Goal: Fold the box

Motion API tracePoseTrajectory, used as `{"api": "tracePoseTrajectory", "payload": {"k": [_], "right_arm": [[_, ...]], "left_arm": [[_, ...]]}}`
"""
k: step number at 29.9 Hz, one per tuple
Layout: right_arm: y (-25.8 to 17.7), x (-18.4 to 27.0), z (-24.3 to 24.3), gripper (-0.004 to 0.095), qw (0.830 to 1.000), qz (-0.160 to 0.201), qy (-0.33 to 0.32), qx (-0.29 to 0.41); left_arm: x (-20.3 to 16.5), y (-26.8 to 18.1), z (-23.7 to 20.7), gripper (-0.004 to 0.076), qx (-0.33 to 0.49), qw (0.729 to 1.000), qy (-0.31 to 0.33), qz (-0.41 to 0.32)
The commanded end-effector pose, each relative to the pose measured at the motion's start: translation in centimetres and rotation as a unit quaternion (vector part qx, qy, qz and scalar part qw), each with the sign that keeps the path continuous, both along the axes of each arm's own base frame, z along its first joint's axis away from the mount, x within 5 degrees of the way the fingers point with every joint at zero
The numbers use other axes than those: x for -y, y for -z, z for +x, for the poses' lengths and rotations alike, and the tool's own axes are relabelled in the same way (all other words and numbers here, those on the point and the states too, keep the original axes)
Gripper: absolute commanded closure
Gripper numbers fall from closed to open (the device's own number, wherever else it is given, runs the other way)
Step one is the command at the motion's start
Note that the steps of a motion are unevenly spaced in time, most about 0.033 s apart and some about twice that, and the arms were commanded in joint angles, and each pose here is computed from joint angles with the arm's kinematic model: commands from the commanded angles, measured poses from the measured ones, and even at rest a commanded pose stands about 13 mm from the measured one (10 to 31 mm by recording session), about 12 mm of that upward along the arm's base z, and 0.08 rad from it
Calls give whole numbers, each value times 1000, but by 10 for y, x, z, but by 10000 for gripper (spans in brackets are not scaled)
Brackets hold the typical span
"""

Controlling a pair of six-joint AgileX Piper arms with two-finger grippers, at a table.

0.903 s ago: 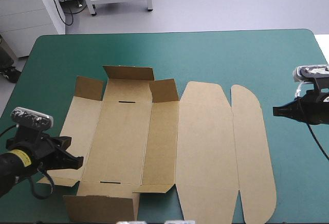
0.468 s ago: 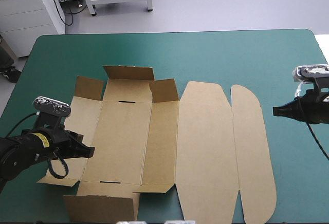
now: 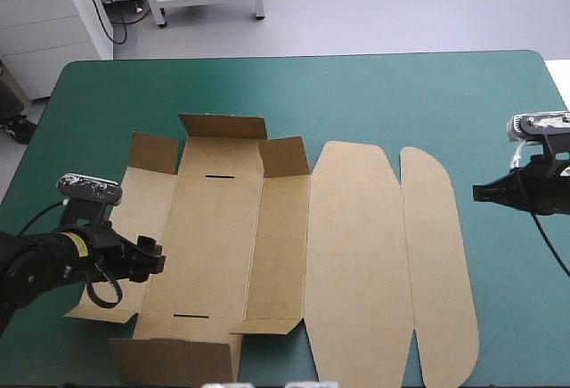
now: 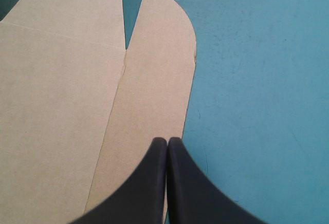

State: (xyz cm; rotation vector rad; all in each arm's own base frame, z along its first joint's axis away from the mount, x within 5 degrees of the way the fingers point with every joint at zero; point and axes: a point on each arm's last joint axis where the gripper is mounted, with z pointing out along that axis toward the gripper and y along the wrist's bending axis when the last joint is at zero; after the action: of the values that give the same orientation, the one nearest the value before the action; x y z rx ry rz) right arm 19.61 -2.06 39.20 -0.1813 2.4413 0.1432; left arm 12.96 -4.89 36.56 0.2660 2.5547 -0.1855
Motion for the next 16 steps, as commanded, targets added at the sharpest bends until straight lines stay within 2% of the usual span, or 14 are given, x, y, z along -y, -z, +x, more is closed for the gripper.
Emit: {"api": "tracePoseTrajectory", "payload": {"k": [1, 13, 16], "right_arm": [[-13, 0, 0, 928, 999, -1, 4, 42], [-13, 0, 0, 928, 999, -3, 2, 43], [-13, 0, 0, 928, 999, -3, 2, 43]], "left_arm": [[2, -11, -2, 162, 14, 1000, -1, -24], [4, -9, 1, 162, 10, 1000, 6, -22], [1, -9, 8, 162, 9, 1000, -4, 10]]}}
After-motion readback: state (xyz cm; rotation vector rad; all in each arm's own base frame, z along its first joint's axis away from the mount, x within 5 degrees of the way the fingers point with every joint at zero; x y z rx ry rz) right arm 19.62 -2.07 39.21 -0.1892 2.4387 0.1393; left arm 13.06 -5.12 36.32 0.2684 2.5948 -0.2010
